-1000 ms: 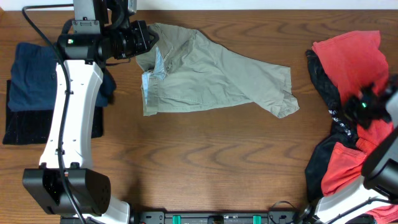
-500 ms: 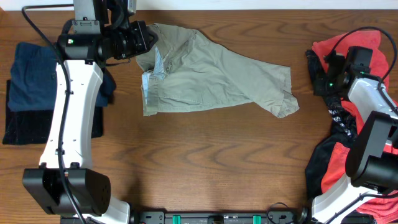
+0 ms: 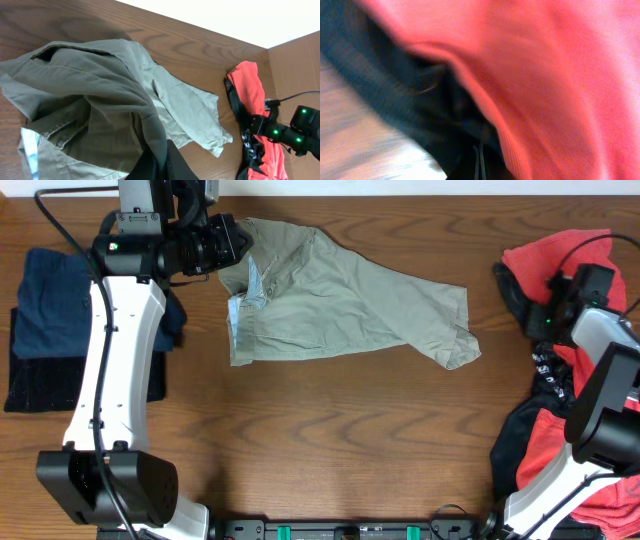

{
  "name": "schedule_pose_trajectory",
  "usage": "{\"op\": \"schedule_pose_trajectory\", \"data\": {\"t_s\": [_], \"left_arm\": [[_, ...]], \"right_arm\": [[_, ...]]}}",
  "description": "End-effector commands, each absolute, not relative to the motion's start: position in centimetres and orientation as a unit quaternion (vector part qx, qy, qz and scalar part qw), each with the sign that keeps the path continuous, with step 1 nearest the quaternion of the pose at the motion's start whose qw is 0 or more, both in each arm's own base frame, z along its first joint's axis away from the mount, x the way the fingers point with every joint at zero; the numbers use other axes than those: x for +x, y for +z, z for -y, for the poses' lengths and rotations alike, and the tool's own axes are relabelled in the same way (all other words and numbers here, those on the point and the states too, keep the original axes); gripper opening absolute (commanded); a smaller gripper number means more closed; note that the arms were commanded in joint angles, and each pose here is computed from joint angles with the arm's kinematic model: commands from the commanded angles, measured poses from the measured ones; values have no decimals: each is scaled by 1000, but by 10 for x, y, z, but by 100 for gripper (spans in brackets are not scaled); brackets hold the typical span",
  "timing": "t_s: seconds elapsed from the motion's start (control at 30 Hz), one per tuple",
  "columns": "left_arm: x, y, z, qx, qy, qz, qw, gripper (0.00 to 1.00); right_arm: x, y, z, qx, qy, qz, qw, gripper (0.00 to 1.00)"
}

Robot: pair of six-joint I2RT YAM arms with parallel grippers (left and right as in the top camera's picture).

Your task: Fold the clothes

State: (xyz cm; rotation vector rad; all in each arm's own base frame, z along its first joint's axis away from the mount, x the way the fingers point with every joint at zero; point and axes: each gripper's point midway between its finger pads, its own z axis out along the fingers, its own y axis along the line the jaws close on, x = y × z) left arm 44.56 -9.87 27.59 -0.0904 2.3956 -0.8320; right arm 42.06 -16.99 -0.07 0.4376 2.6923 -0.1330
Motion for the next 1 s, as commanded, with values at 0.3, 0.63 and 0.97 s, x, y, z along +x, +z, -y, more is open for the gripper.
{"op": "schedule_pose_trajectory", "data": {"t_s": [0.3, 0.63, 0.97], "left_arm": [[431, 272, 97, 0, -295, -912, 284, 6], [424, 253, 76, -31, -232, -937, 260, 6], [423, 252, 76, -31, -230, -938, 258, 6]], "right_arm": [[396, 29, 205, 308, 84, -921, 222, 31], [423, 71, 42, 112, 254, -937, 213, 56], [419, 4, -18, 78, 149, -976, 137, 65]]}}
